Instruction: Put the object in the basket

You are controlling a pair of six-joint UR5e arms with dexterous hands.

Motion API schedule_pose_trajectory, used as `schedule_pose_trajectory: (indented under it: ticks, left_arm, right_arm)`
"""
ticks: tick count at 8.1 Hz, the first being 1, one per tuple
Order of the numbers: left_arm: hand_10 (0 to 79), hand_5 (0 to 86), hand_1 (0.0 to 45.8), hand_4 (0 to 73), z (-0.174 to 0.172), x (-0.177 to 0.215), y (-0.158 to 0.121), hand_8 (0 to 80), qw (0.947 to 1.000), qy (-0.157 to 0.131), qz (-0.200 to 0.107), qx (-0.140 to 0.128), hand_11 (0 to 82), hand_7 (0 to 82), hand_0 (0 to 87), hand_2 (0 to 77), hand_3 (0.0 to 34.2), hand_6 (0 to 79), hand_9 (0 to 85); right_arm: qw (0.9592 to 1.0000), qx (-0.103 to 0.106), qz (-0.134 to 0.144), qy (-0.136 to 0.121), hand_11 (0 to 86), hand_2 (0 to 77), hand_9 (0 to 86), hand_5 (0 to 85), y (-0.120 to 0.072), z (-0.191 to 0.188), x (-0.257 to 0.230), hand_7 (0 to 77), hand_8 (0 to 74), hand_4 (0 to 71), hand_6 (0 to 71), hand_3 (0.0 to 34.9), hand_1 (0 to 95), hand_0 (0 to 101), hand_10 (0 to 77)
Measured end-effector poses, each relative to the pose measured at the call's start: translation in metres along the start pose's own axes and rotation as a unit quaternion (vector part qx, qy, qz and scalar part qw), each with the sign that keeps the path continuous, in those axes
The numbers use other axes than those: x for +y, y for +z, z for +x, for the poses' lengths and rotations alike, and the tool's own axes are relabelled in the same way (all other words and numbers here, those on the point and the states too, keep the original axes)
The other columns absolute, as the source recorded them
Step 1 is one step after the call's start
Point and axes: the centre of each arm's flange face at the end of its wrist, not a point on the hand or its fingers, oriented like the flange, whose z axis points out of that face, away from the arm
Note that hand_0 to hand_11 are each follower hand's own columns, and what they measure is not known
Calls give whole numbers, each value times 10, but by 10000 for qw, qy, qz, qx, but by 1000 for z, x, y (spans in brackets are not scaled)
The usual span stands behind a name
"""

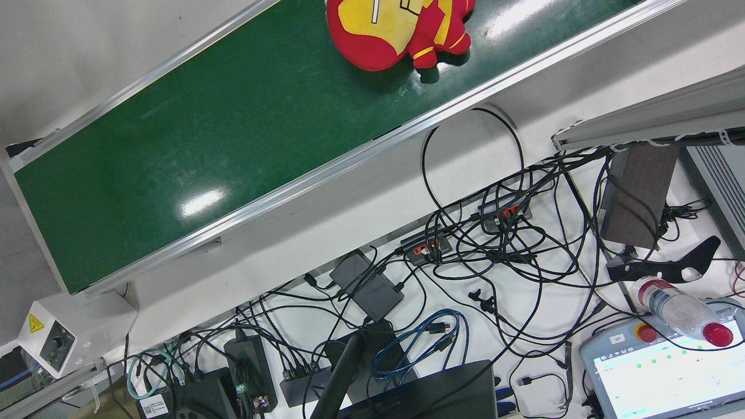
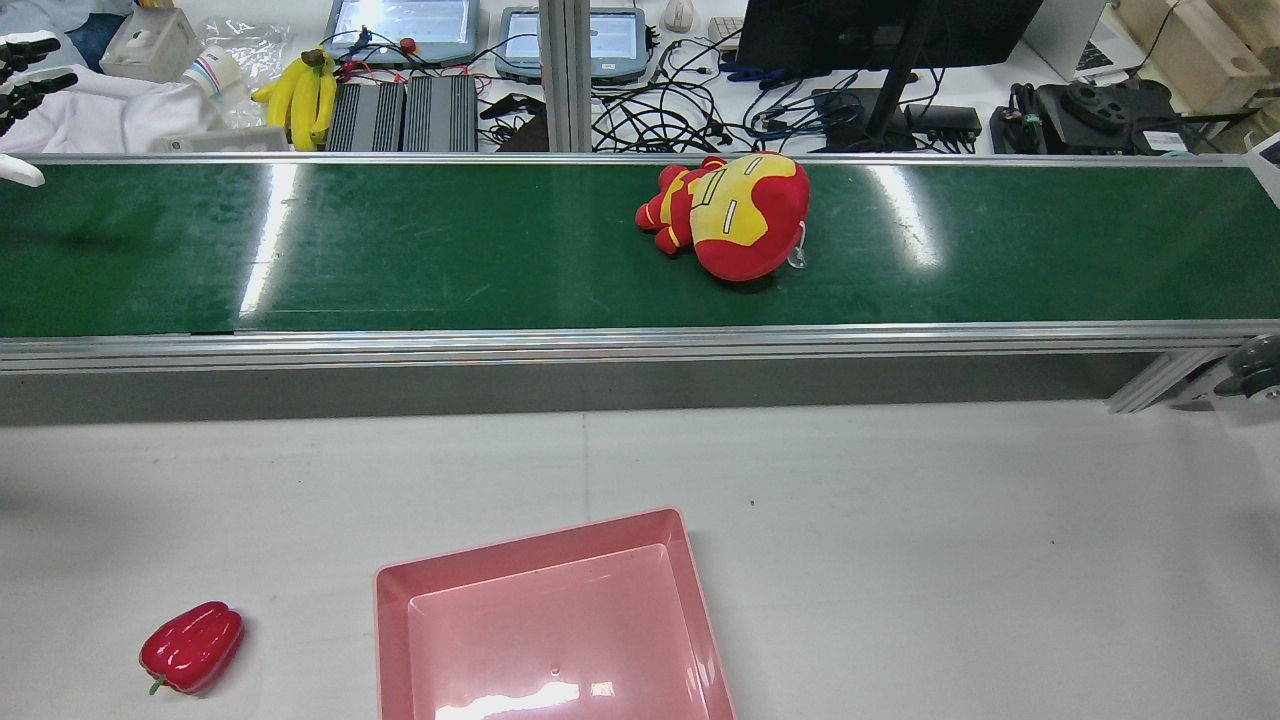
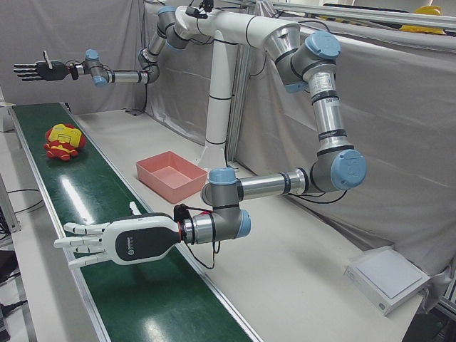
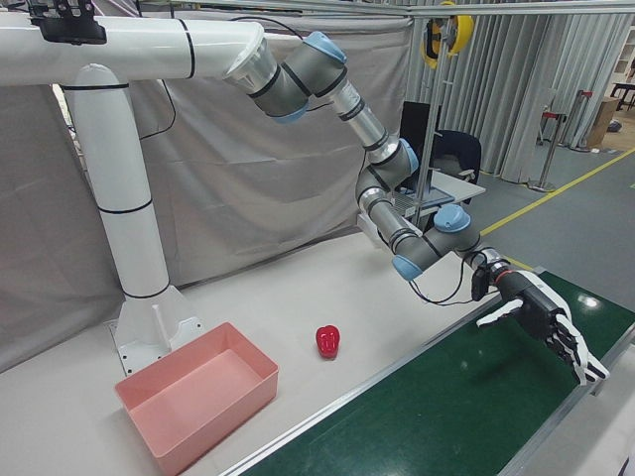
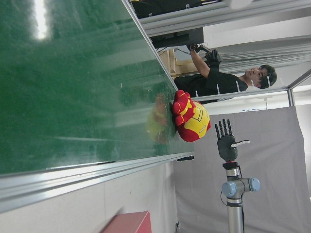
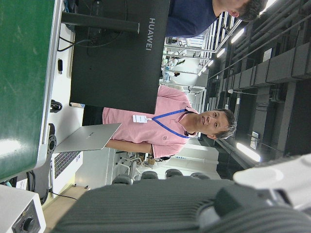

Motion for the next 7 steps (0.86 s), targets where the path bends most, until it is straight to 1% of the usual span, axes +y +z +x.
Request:
schedule_pose_trajectory:
  ticks: [5, 7]
  left_arm:
    - [0, 196, 224, 87, 1, 1, 0, 93, 10000, -2, -10, 9, 0, 38, 682, 5, 0, 44, 147]
    - [0, 185, 218, 82, 3, 3, -1, 93, 10000, -2, -30, 22, 0, 38, 682, 5, 0, 44, 147]
  right_arm:
    - [10000, 0, 0, 0, 0, 5, 0, 0, 0, 0, 0, 5, 0, 0, 0, 0, 0, 1, 0]
    - [10000, 0, 0, 0, 0, 5, 0, 0, 0, 0, 0, 5, 0, 0, 0, 0, 0, 0, 0]
